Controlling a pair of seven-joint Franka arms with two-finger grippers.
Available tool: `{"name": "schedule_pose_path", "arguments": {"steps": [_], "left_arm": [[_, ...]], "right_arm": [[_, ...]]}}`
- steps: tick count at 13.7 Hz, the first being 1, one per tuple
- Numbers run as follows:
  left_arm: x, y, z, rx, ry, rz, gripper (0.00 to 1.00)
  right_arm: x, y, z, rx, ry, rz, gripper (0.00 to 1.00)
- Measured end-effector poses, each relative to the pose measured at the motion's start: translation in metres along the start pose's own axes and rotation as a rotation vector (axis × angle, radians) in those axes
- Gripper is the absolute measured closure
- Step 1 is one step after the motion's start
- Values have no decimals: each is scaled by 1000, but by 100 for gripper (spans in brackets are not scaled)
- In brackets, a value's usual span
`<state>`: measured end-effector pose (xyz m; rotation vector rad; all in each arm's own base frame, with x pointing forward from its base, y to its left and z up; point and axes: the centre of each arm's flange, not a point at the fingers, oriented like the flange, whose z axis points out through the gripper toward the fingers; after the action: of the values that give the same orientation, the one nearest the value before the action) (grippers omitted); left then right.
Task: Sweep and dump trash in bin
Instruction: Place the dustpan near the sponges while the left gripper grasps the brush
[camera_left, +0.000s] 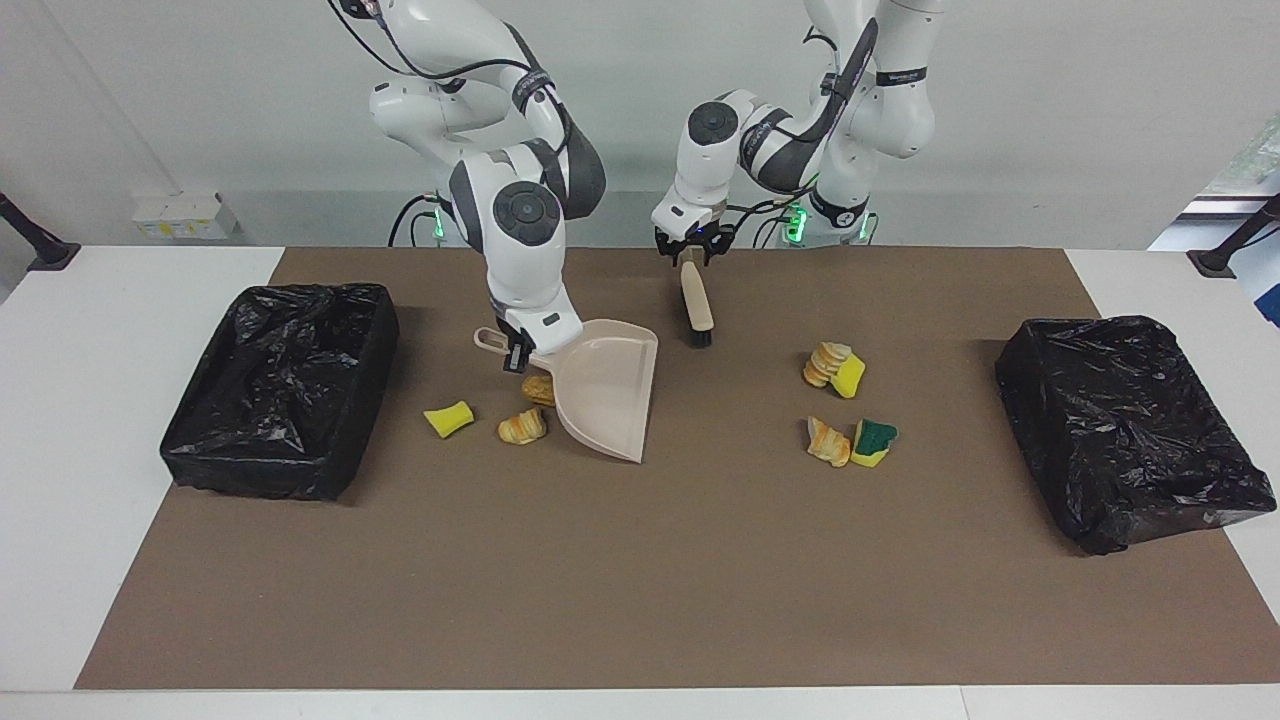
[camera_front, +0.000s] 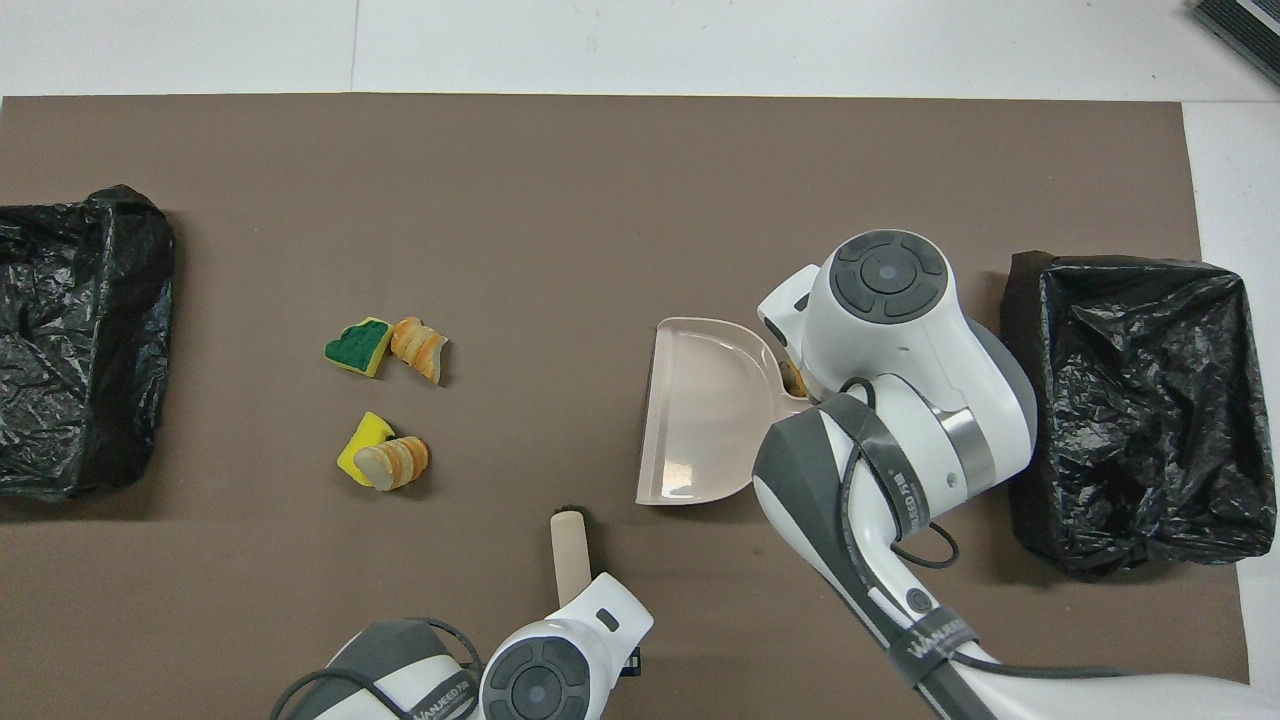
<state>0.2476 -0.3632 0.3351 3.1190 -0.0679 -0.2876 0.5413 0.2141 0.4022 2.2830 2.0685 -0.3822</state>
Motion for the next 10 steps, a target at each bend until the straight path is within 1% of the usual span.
{"name": "schedule_pose_path", "arguments": {"steps": [2, 3, 7, 10], "left_arm": [[-4, 3, 1, 0, 1, 2, 74], [-6, 5, 1, 0, 3, -8, 74], [-7, 6, 0, 0, 1, -27, 74], [3, -7, -14, 29, -46, -55, 74]], "right_arm": [[11, -6, -5, -44, -53, -51, 68], [15, -9, -7, -59, -68, -67, 68], [18, -11, -9, -65, -74, -97, 68], [18, -11, -9, -66, -74, -97, 68]]}}
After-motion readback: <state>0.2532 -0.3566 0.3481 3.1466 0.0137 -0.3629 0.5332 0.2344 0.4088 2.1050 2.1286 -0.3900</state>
